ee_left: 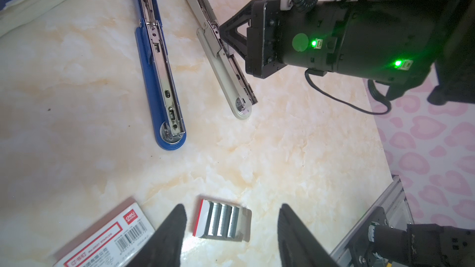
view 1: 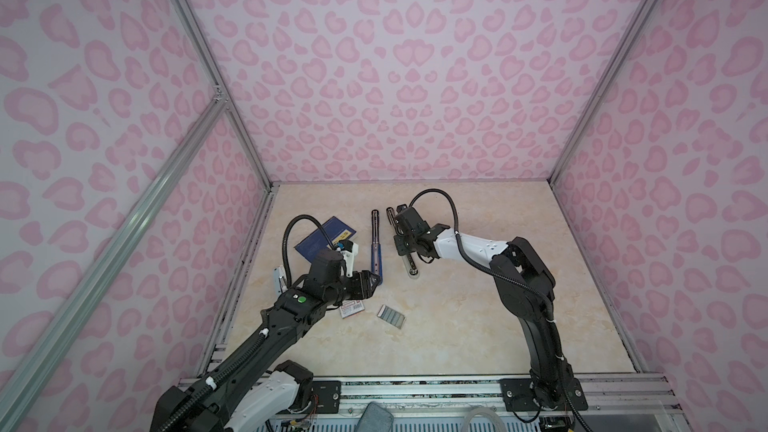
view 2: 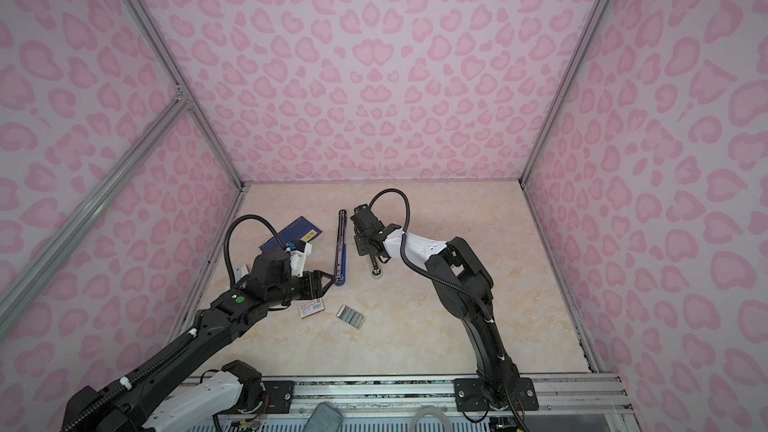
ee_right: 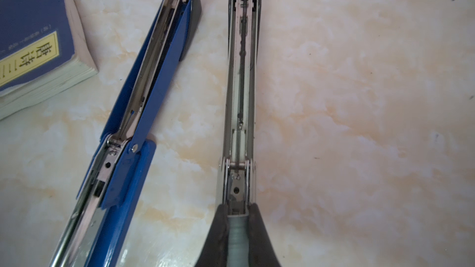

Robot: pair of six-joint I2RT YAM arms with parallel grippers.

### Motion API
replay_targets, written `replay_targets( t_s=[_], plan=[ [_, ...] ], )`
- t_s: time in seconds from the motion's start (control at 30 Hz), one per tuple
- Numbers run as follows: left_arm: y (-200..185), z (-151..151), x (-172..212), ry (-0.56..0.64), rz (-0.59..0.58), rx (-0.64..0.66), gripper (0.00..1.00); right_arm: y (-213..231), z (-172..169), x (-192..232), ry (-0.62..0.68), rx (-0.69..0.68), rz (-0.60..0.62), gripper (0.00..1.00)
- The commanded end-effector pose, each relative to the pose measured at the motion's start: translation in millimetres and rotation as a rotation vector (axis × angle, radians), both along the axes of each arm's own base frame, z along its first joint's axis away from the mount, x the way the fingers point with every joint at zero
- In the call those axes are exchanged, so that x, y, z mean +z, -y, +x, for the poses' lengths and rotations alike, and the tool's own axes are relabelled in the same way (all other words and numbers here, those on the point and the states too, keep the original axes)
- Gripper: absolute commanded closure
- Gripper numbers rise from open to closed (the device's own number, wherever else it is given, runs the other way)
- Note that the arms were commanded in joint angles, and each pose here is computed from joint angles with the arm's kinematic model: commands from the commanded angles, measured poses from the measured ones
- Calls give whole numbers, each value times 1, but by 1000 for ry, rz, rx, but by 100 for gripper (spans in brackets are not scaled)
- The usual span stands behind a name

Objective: Load the staples into the stapler

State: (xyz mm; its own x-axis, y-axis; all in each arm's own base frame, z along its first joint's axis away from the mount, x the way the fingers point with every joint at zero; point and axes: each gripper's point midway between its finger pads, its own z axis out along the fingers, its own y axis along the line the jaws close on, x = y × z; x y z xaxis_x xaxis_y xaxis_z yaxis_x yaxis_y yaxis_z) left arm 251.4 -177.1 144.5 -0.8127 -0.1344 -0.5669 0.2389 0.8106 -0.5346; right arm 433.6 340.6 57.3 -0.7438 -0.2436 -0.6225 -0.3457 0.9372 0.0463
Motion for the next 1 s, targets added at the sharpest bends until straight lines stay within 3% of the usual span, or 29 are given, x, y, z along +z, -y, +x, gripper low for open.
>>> replay_targets(
  t_s=[0.0, 0.47, 0.97],
  plan=[
    [0, 3, 3, 20, -3, 7, 40, 5, -6, -10, -22, -10, -19, 90],
    [1, 2, 3, 20, -13, 3, 40, 6, -3, 8, 8, -31, -23, 90],
    [0, 0, 0, 18, -10, 1, 40, 12, 2, 7, 28, -125, -106, 90]
  ],
)
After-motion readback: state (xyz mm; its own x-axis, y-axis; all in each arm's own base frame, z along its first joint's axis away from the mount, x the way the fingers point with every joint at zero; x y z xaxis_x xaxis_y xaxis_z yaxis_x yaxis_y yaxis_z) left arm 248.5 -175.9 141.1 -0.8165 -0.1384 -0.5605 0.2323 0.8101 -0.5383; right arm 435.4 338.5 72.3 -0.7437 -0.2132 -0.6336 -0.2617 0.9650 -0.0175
